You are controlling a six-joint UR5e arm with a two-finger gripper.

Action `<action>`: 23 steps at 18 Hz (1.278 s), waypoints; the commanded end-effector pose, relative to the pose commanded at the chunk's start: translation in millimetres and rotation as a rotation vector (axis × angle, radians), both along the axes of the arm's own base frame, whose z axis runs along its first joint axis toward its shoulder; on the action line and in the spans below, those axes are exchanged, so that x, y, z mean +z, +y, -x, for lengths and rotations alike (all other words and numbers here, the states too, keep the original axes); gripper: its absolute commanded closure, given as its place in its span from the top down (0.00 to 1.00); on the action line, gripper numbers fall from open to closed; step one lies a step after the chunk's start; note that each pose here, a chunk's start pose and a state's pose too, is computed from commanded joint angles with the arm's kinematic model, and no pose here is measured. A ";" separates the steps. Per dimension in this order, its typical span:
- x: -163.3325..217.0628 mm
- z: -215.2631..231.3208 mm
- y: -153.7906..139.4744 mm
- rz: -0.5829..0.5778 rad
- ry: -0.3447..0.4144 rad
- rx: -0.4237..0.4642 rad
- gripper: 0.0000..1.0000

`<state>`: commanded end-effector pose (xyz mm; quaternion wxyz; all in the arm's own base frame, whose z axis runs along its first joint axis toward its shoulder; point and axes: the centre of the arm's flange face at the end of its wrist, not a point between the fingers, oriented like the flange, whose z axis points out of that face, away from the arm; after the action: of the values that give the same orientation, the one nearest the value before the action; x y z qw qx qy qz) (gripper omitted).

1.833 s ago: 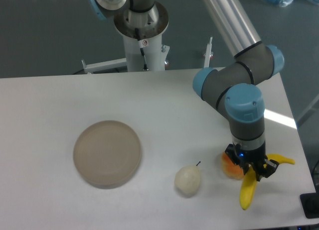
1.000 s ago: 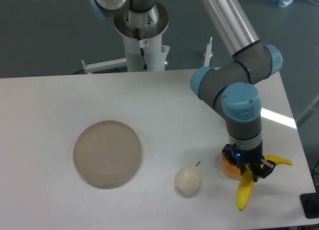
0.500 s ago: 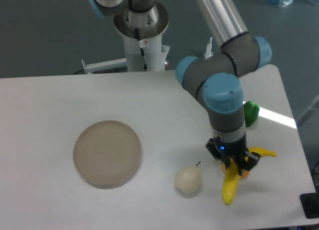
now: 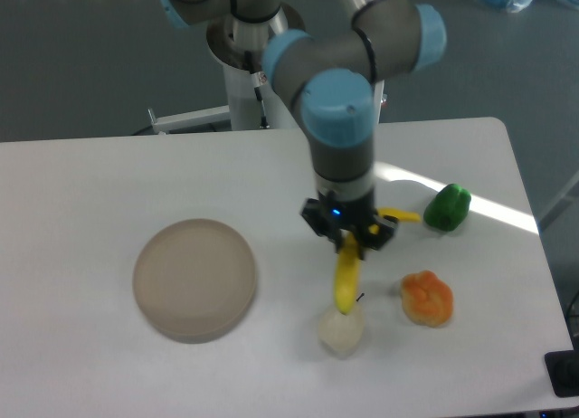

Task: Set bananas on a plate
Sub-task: 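Lift the banana and carry it over to the beige plate, then lower the banana onto the plate surface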

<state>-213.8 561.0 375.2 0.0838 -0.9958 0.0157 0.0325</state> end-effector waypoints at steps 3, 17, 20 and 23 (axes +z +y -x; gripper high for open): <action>-19.1 -37.2 10.7 0.012 -0.031 0.026 0.27; -127.9 -138.7 52.2 0.136 -0.035 0.044 0.27; -128.9 -146.7 53.1 0.139 -0.030 0.036 0.27; -135.4 -156.9 53.3 0.152 -0.028 0.019 0.27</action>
<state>-56.9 614.2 239.8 0.0080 -0.9998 0.0075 0.0179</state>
